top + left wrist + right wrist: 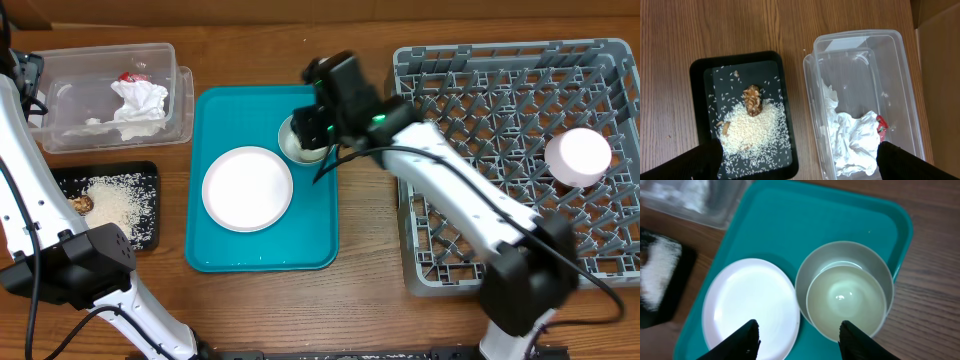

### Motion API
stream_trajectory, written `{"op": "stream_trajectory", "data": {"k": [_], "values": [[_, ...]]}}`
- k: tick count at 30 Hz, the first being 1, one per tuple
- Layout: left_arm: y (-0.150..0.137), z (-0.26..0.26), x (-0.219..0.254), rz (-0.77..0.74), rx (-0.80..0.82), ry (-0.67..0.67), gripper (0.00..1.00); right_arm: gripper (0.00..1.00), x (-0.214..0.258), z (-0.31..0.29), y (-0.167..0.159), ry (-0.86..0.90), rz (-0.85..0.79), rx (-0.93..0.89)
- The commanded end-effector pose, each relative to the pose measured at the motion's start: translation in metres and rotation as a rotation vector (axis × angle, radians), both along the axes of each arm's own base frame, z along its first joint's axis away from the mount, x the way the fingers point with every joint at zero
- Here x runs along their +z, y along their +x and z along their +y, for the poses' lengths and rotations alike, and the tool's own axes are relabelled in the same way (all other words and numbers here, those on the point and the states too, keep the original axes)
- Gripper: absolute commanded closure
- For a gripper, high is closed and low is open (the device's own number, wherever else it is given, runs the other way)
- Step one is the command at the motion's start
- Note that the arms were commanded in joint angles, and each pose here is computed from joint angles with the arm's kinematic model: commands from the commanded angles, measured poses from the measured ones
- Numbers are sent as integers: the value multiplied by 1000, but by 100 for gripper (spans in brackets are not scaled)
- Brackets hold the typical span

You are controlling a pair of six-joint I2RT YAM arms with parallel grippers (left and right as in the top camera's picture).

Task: Sort waste into correct bins and load items into the dishwasher
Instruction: 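Move the right gripper to the small white cup on the teal tray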

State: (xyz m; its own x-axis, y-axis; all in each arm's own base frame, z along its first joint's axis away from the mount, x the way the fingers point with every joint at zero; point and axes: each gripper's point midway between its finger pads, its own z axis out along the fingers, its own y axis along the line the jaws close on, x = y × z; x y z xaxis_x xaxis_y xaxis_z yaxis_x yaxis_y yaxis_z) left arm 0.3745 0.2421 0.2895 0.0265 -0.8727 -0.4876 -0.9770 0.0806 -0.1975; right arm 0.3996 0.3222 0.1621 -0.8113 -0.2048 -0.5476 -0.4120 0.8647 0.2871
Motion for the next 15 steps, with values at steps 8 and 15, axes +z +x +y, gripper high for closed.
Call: {"op": "stream_trajectory", "data": {"k": [8, 15], "values": [[-1, 2, -2, 11, 15, 10, 0, 48, -43, 17, 3, -127, -33, 13], [-1, 2, -2, 11, 15, 10, 0, 49, -67, 23, 6, -158, -28, 41]]}}
